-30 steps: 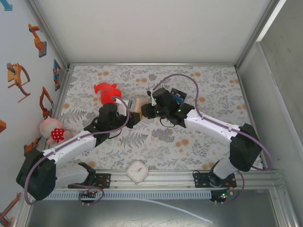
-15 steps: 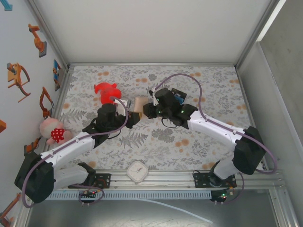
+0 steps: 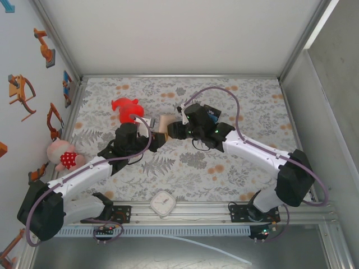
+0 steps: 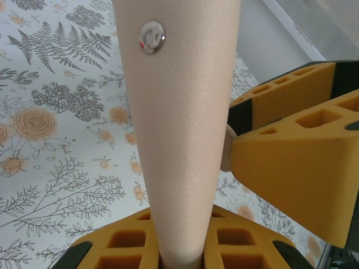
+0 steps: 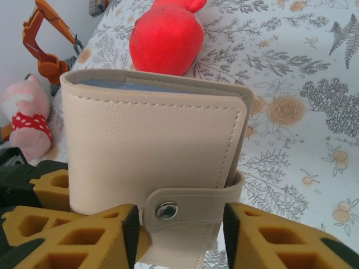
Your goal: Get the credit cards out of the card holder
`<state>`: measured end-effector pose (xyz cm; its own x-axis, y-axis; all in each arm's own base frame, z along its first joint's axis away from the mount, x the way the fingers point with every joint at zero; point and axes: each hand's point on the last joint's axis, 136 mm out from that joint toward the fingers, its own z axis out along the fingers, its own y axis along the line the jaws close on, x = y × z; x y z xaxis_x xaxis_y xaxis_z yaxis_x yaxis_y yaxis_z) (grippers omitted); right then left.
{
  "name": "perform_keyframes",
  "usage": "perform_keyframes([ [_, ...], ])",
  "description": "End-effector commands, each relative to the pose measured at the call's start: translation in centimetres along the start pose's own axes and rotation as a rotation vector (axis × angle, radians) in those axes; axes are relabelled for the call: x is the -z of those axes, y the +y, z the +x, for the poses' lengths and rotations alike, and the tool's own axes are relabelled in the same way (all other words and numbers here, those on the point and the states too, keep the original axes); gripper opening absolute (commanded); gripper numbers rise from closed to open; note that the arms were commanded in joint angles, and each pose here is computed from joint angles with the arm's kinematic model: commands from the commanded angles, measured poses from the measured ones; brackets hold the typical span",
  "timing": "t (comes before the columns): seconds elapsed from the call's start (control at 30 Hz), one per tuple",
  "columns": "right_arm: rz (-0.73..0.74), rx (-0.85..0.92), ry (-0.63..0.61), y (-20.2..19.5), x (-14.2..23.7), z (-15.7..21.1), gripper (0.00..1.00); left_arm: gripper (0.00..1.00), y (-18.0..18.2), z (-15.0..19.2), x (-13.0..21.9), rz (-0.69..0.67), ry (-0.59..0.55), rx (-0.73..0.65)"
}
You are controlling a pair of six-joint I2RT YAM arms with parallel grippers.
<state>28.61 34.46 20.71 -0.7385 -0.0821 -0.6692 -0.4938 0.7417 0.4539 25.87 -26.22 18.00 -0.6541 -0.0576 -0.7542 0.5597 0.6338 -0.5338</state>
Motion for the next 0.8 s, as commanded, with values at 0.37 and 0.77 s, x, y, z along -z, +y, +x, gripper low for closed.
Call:
perform_keyframes([
  [0.37,-0.006,0.009,-0.023,0.7,-0.8,-1.8,0.53,0.00,-1.6,-0.9,-0.1,0.078,-0.021,-0.007],
  [0.77,0.079,-0.001,-0.024,-1.4,0.0,-0.7,0.10,0.00,-0.9,-1.5,0.8,0.026,-0.070,-0.004],
])
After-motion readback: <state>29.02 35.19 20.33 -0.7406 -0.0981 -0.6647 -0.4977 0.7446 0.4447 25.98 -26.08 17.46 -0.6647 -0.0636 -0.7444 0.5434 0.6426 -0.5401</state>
